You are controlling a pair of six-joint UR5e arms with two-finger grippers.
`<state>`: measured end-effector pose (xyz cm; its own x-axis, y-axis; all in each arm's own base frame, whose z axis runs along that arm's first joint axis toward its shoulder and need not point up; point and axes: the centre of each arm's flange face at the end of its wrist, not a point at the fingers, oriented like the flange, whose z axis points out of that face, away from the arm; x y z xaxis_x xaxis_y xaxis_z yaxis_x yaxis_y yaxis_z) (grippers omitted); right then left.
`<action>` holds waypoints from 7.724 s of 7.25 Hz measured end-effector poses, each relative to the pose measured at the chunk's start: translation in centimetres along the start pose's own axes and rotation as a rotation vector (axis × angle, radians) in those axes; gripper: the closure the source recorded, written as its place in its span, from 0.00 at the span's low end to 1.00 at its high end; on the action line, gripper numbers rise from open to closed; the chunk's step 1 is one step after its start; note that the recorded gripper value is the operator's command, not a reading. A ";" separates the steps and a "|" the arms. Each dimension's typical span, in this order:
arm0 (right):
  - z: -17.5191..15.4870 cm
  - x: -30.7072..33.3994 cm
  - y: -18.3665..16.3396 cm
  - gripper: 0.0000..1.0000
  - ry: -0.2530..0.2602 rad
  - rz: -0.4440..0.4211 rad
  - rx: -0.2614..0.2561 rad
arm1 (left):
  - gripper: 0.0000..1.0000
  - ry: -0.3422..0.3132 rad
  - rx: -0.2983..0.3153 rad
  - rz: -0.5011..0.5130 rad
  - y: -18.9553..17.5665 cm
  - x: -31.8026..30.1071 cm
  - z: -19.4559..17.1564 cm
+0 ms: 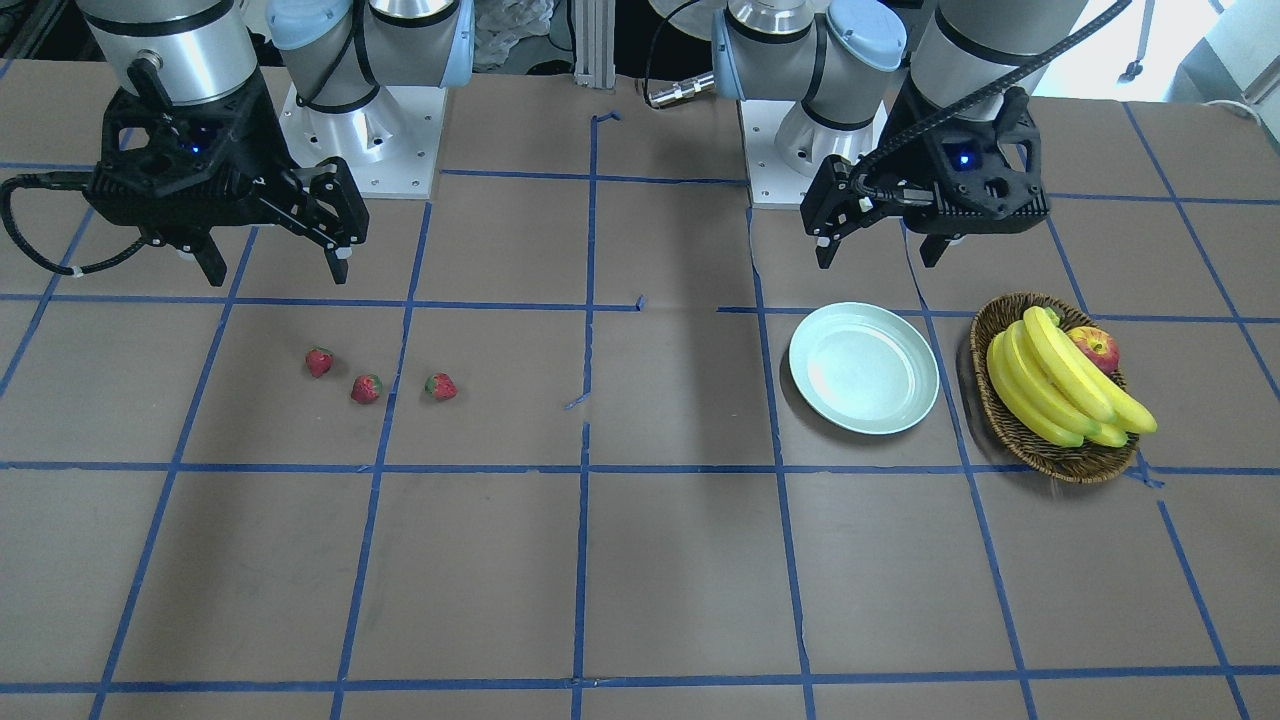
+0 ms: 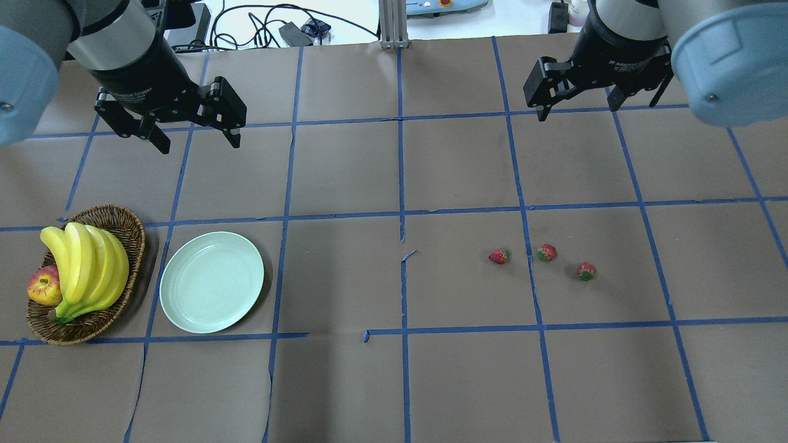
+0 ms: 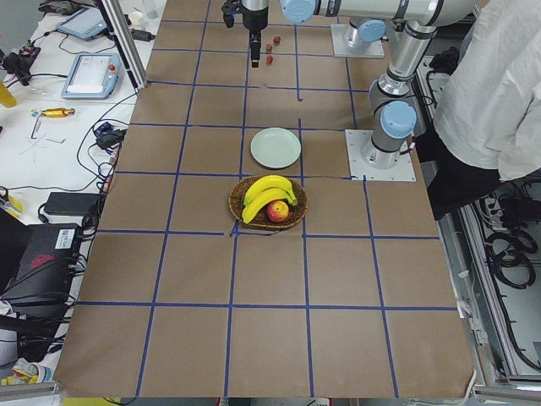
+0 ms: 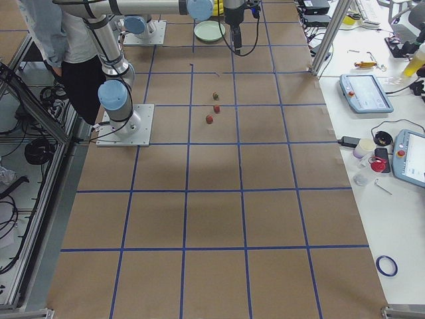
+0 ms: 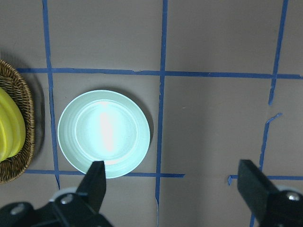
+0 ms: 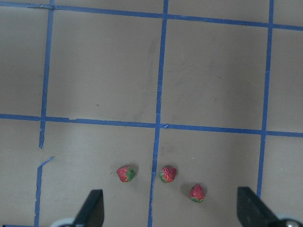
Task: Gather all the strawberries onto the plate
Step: 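Move the right gripper toward the three red strawberries, then lower the right gripper and grasp the outermost red strawberry, then carry the strawberry toward the plate and release it on the table, then return the right gripper and grasp a second red strawberry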
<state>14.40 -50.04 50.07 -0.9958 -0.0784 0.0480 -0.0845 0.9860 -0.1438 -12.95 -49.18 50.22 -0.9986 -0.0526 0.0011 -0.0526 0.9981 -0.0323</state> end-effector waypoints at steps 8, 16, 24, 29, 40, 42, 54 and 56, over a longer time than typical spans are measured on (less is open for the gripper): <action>-0.6 -0.2 0.3 0.00 -0.006 -0.002 -0.037 | 0.00 -0.002 -0.016 -0.001 -0.6 0.1 1.0; 15.9 3.6 4.0 0.00 -0.037 -0.053 -0.247 | 0.00 -0.003 -0.028 -0.003 -0.7 0.0 1.8; 31.3 9.0 13.1 0.45 -0.095 -0.164 -0.184 | 0.00 -0.004 -0.039 -0.003 -0.8 0.1 2.7; 30.4 9.3 11.7 0.88 -0.033 -0.109 -0.163 | 0.00 -0.003 -0.040 -0.003 -0.8 0.1 2.7; 29.0 -29.3 7.9 0.00 -0.099 0.162 -0.163 | 0.00 -0.004 -0.041 -0.002 -0.8 0.0 2.8; 26.5 -28.2 7.3 0.00 -0.114 0.098 -0.117 | 0.00 -0.004 -0.041 -0.002 -0.8 0.0 2.8; 31.2 3.4 9.0 0.16 -0.017 -0.014 -0.266 | 0.00 -0.004 -0.048 -0.001 -0.8 0.0 3.5; 31.6 3.4 9.0 0.19 -0.023 -0.018 -0.262 | 0.00 -0.004 -0.041 0.000 -0.8 0.0 3.6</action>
<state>9.16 -46.13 17.74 -0.9950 -0.0971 0.0253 -0.0934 0.9886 0.1182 -12.93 -50.12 46.66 -0.9986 -0.0530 -0.0025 -0.0531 0.9986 0.0086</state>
